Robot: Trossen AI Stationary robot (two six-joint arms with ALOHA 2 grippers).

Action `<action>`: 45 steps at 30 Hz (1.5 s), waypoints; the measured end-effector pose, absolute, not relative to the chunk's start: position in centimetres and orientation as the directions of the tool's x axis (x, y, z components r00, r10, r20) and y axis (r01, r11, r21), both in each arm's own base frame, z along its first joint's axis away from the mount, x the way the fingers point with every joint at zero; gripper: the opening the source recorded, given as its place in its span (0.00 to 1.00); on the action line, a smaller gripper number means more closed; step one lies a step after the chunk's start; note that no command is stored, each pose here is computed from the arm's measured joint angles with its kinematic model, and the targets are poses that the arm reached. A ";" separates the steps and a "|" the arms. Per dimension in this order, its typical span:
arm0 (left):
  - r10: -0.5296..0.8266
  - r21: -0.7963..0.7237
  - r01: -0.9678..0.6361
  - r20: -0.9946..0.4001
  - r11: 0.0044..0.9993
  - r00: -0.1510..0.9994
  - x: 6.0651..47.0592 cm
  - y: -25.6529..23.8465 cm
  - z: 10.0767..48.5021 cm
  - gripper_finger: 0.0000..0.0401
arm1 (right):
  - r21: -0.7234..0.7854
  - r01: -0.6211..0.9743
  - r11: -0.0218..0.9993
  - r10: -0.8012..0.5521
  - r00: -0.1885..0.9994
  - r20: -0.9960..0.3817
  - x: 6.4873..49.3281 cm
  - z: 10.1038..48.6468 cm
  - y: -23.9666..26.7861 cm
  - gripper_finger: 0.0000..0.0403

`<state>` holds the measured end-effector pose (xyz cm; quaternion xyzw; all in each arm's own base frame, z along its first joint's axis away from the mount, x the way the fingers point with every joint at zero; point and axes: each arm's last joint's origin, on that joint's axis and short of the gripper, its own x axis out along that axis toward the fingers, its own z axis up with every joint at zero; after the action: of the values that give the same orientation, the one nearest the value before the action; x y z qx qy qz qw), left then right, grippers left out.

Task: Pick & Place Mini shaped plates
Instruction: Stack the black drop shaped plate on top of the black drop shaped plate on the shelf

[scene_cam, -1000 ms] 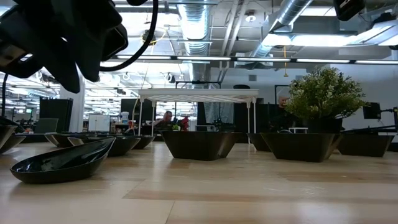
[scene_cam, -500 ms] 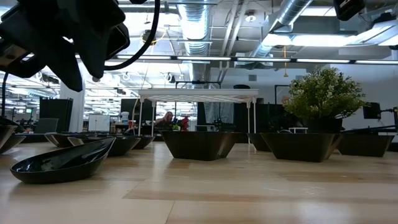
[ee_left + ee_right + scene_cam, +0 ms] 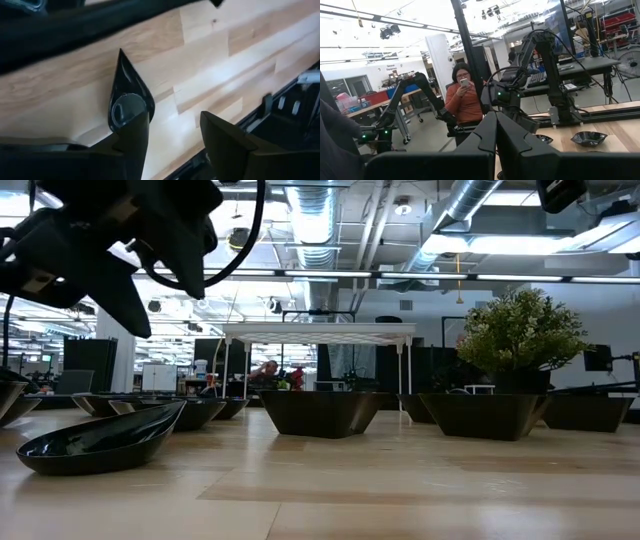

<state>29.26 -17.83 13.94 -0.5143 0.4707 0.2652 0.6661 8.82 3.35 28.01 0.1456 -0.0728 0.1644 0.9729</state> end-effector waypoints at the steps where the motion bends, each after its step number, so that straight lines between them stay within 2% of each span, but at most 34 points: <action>1: -0.140 -0.435 -0.828 -0.900 0.353 0.413 29.2 -17.9 13.9 0.45 | 0.259 -0.341 0.904 0.298 0.935 0.190 8.8 28.0 3.3 0.00; 6: -0.179 -0.423 -0.829 -0.906 0.366 0.383 29.0 -17.9 13.7 0.44 | 0.261 -0.341 0.903 0.299 0.935 0.190 8.8 28.0 3.3 0.00; 18: -0.155 -0.390 -0.862 -0.921 0.324 0.359 28.7 -16.8 12.7 0.42 | 0.261 -0.341 0.903 0.298 0.935 0.190 8.8 28.0 3.3 0.00; 25: -0.141 -0.370 -0.860 -0.929 0.352 0.342 28.8 -16.7 12.0 0.39 | 0.261 -0.341 0.903 0.298 0.935 0.190 8.8 28.0 3.3 0.00; 45: -0.112 -0.309 -0.892 -0.951 0.331 0.288 28.9 -16.7 9.9 0.38 | 0.261 -0.341 0.903 0.298 0.935 0.190 8.8 28.0 3.3 0.00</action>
<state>28.87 -16.71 9.86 -0.4901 0.5120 0.3067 0.6353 8.82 3.34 28.02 0.1466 -0.0731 0.1644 0.9727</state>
